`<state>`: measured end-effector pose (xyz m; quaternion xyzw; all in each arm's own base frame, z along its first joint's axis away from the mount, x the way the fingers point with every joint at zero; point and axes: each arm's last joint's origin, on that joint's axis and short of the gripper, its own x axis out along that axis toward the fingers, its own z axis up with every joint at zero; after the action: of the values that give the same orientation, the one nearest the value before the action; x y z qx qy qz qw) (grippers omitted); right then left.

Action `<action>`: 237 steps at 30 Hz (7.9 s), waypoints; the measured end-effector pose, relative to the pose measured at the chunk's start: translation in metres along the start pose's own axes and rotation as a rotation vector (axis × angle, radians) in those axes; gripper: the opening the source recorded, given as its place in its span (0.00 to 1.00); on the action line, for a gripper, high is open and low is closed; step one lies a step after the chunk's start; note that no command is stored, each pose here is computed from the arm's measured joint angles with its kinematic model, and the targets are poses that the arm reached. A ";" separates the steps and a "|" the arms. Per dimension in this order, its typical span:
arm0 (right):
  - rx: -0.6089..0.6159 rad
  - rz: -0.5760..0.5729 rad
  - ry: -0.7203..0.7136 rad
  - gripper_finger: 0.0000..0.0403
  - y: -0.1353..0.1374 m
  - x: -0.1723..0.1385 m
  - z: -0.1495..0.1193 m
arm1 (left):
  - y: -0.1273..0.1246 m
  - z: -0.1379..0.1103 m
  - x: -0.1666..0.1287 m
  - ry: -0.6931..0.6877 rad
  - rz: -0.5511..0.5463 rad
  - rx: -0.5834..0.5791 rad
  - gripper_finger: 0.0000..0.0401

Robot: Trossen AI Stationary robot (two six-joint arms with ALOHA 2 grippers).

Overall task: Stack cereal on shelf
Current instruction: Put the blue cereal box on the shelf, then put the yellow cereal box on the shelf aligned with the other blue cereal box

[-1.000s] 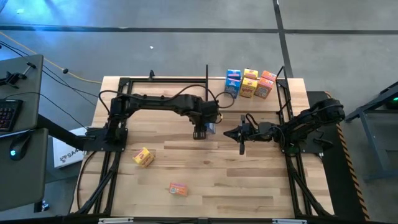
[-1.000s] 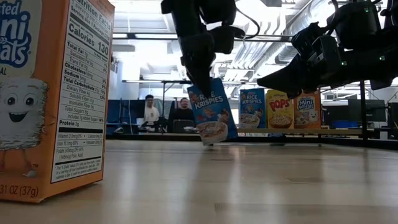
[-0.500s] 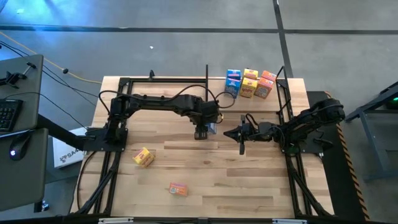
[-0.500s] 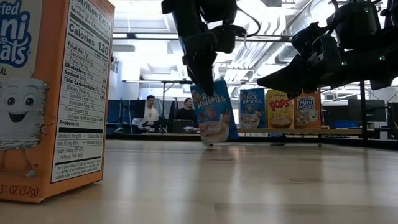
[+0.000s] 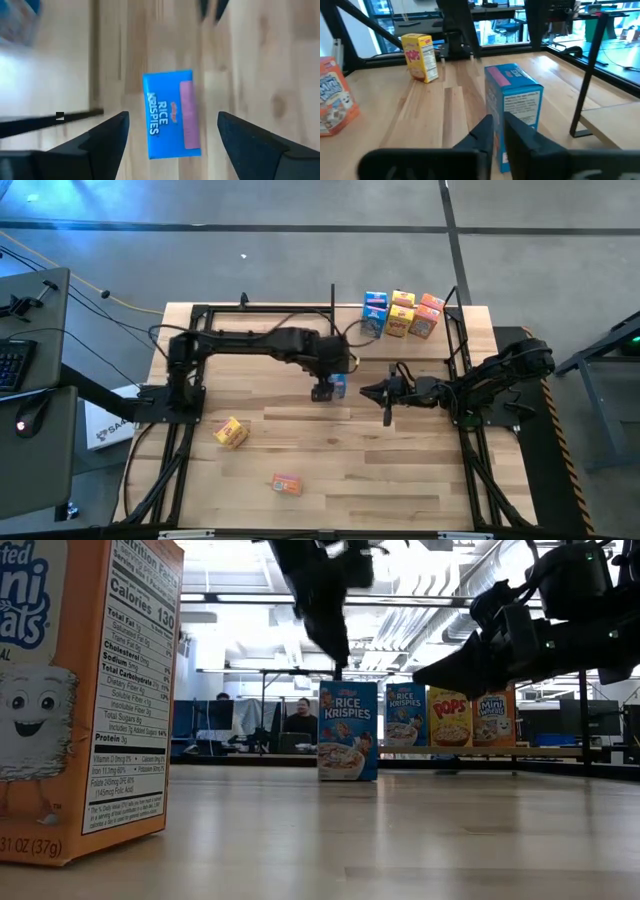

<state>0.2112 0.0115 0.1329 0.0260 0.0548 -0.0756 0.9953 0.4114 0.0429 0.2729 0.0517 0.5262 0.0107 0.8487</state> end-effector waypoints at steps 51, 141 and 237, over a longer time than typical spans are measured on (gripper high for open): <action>-0.081 -0.020 0.705 0.66 -0.012 0.131 0.107 | -0.033 -0.193 -0.017 -0.956 0.001 -0.310 0.72; -0.148 -0.405 0.824 0.52 -0.105 0.004 0.184 | -0.034 -0.195 -0.015 -0.926 -0.034 -0.305 0.72; -0.103 -0.145 0.062 0.00 -0.015 -0.006 0.051 | -0.127 -0.201 -0.125 0.348 -0.014 -0.890 0.78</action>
<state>0.2082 -0.0057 0.1840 -0.0271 0.0913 -0.1435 0.9851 0.1714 -0.0771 0.2835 -0.3226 0.6053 0.2379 0.6877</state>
